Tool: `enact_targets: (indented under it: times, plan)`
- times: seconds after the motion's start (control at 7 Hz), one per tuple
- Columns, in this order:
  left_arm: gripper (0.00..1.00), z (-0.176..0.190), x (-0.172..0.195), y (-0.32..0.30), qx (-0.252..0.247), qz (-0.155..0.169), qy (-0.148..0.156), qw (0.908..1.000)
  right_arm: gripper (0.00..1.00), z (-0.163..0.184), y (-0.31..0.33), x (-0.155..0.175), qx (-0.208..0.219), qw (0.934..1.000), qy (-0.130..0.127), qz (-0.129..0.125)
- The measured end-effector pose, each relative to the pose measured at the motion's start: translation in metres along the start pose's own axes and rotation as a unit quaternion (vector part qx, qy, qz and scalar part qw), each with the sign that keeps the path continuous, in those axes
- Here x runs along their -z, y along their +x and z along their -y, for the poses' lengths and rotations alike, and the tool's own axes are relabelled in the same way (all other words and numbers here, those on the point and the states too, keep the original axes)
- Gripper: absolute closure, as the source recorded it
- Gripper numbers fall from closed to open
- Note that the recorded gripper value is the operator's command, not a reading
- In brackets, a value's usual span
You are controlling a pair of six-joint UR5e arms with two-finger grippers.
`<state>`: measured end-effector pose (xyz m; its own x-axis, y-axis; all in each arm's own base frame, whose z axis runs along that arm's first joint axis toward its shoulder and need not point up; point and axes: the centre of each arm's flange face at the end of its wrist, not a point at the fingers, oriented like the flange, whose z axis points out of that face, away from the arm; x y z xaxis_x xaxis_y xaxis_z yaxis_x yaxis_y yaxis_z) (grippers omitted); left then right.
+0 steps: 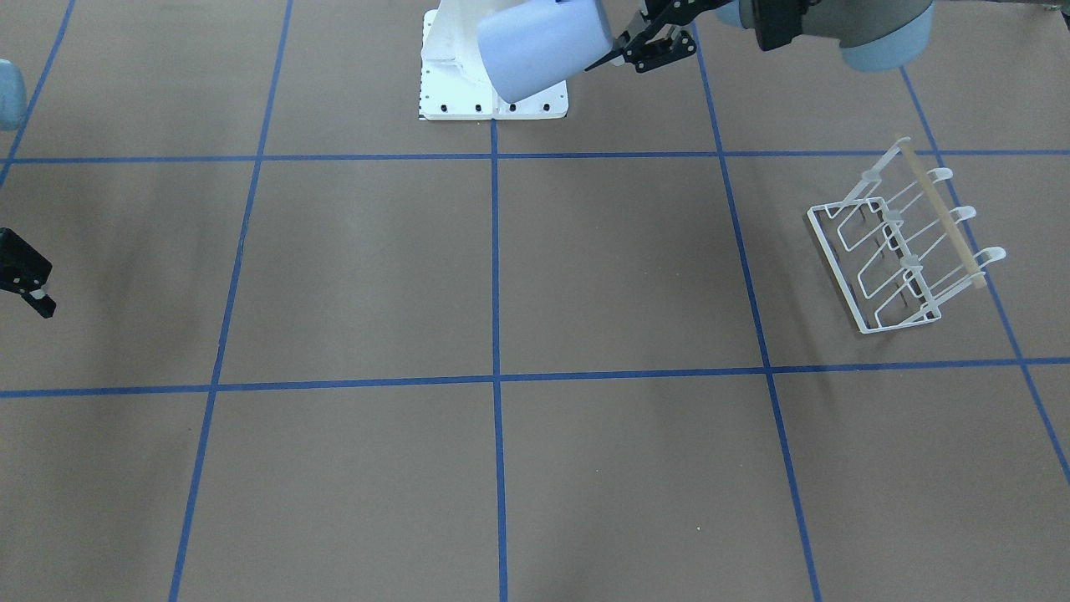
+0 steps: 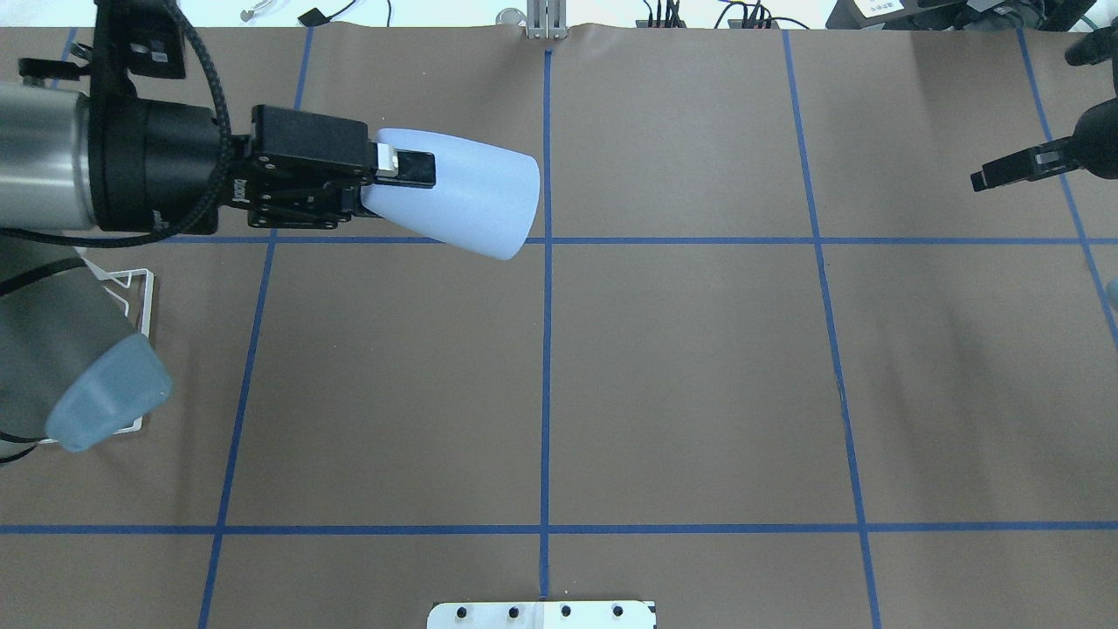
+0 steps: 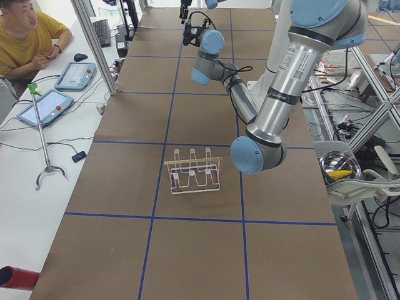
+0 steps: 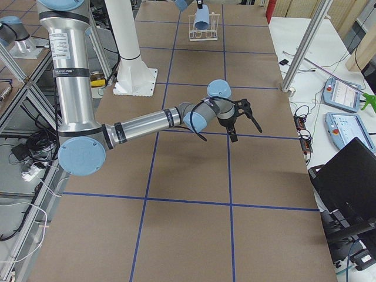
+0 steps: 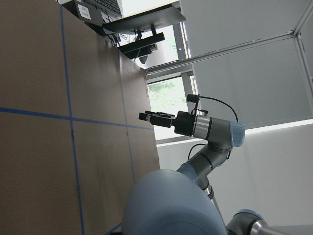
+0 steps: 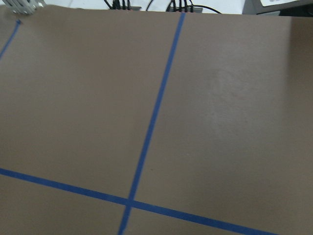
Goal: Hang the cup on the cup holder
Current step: 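Carry the cup with the left gripper over the white wire rack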
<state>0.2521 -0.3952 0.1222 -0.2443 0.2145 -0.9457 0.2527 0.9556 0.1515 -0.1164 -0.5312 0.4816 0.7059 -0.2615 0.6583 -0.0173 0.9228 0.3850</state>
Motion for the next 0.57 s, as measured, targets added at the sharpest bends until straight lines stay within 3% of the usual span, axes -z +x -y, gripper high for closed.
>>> enact_targets:
  times: [0.29,0.57]
  plan:
    - [1.0,0.016,0.037,0.001,-0.06,0.105,0.0,0.9926,0.0,-0.02,0.057,0.008,0.037,0.9975,-0.055,-0.024]
    - [1.0,0.024,0.075,-0.013,-0.116,0.203,-0.003,0.9722,0.0,-0.038,0.091,0.014,0.02,0.9953,-0.09,-0.032]
